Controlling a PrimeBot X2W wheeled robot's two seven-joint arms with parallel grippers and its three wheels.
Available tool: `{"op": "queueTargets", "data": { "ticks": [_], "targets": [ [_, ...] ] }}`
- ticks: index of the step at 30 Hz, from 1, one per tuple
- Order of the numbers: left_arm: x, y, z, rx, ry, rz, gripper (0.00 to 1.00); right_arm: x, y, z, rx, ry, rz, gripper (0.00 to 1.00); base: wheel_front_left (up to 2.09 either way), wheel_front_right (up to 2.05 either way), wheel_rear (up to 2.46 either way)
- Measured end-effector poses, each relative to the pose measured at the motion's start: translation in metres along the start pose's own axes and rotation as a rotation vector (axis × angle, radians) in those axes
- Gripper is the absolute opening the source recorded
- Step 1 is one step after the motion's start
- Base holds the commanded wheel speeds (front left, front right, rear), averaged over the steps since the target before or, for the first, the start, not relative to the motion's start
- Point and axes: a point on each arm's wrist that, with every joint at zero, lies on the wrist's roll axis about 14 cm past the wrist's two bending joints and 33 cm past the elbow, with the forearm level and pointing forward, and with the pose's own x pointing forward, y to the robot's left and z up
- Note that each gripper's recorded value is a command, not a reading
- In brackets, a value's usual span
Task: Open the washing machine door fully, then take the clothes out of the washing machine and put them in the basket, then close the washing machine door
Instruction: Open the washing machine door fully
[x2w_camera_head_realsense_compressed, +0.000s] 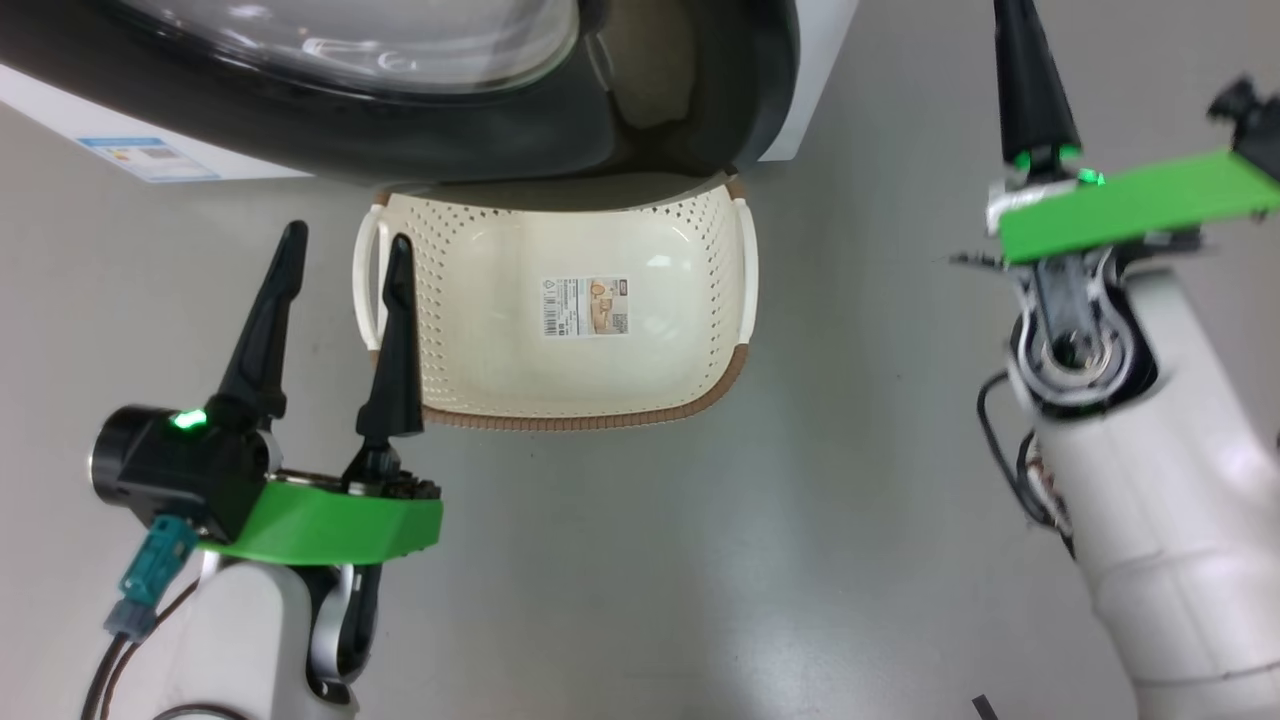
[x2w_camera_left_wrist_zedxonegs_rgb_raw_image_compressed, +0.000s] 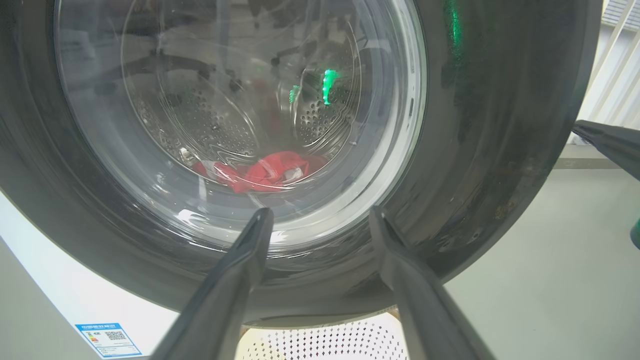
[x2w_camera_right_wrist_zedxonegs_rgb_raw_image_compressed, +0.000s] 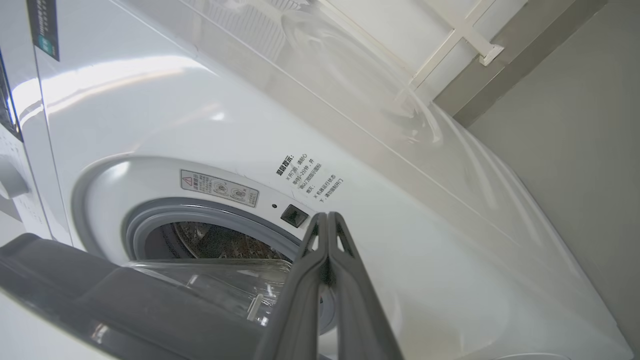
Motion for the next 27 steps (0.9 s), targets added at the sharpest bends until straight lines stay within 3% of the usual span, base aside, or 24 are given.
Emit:
{"op": "queueTargets", "data": {
  "ticks": [12,22,27],
  "targets": [
    [-0.005,0.004,0.002,0.013,0.005,0.008,1.0,0.035,0.037,-0.036,0.369,0.338,0.057,0.0,0.0,0.0,0.0],
    [-0.007,0.006,-0.001,0.016,0.016,0.012,1.0,0.04,0.056,-0.068,0.537,0.635,0.081,0.0,0.0,0.0,0.0],
    [-0.007,0.006,-0.003,0.025,0.021,0.012,1.0,0.042,0.066,-0.077,0.552,0.729,0.095,0.0,0.0,0.0,0.0]
  ]
}}
